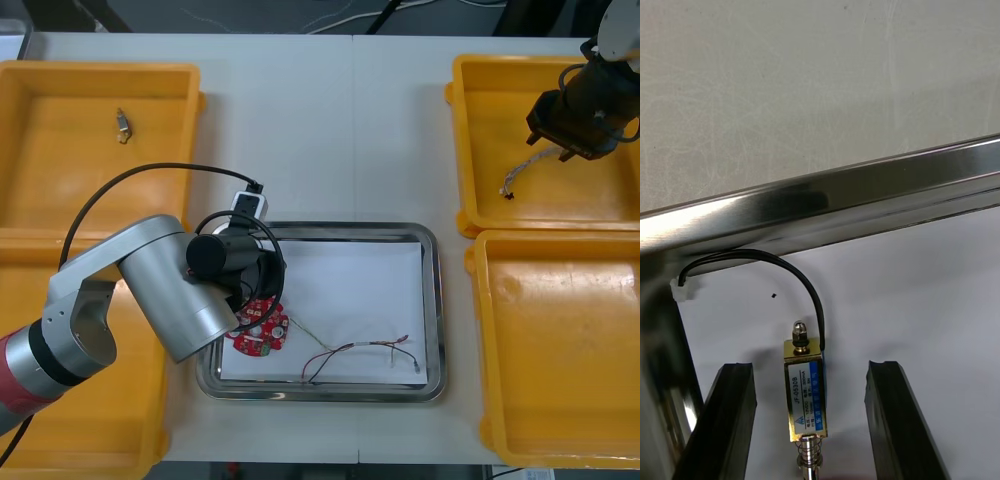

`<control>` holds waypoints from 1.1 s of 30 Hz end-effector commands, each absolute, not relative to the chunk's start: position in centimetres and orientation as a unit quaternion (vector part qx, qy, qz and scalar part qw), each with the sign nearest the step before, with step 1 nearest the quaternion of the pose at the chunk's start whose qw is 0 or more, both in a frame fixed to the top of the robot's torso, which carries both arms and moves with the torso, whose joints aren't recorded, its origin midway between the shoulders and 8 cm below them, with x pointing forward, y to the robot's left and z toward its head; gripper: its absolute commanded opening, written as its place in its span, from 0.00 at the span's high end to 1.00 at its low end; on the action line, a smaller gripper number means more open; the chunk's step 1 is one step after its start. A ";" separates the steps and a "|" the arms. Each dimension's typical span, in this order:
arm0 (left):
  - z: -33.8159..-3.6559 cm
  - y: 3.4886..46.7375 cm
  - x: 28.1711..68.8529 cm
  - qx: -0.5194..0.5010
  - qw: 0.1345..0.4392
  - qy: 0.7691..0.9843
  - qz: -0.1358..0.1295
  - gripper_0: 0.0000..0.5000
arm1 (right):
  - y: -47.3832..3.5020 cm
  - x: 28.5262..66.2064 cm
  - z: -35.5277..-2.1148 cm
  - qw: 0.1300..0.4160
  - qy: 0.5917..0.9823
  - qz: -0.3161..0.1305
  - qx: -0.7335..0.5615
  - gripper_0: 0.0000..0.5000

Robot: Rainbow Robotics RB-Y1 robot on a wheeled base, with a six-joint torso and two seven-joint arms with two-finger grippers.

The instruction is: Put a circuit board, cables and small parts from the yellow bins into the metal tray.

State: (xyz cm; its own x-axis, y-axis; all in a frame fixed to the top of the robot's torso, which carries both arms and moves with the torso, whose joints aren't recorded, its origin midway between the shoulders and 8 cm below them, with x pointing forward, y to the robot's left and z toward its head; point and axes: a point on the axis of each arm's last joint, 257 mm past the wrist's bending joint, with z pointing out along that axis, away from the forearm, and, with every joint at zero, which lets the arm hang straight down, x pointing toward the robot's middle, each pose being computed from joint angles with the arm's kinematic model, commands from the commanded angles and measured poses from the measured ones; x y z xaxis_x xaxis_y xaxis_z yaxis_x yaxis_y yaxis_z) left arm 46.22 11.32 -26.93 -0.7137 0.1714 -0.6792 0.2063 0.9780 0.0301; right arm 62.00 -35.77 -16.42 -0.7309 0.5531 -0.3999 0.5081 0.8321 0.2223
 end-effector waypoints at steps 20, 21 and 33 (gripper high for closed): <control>-19.7 9.8 45.1 0.141 0.361 0.921 -0.022 0.00 | -34.9 65.0 -14.2 0.253 0.867 0.104 0.417 0.00; -19.4 10.0 45.0 0.140 0.360 0.922 -0.022 0.00 | -34.9 65.0 -14.2 0.253 0.867 0.105 0.417 0.00; -13.4 14.1 44.8 0.122 0.322 0.938 -0.030 0.00 | -33.5 65.8 -16.5 0.260 0.867 0.106 0.411 0.00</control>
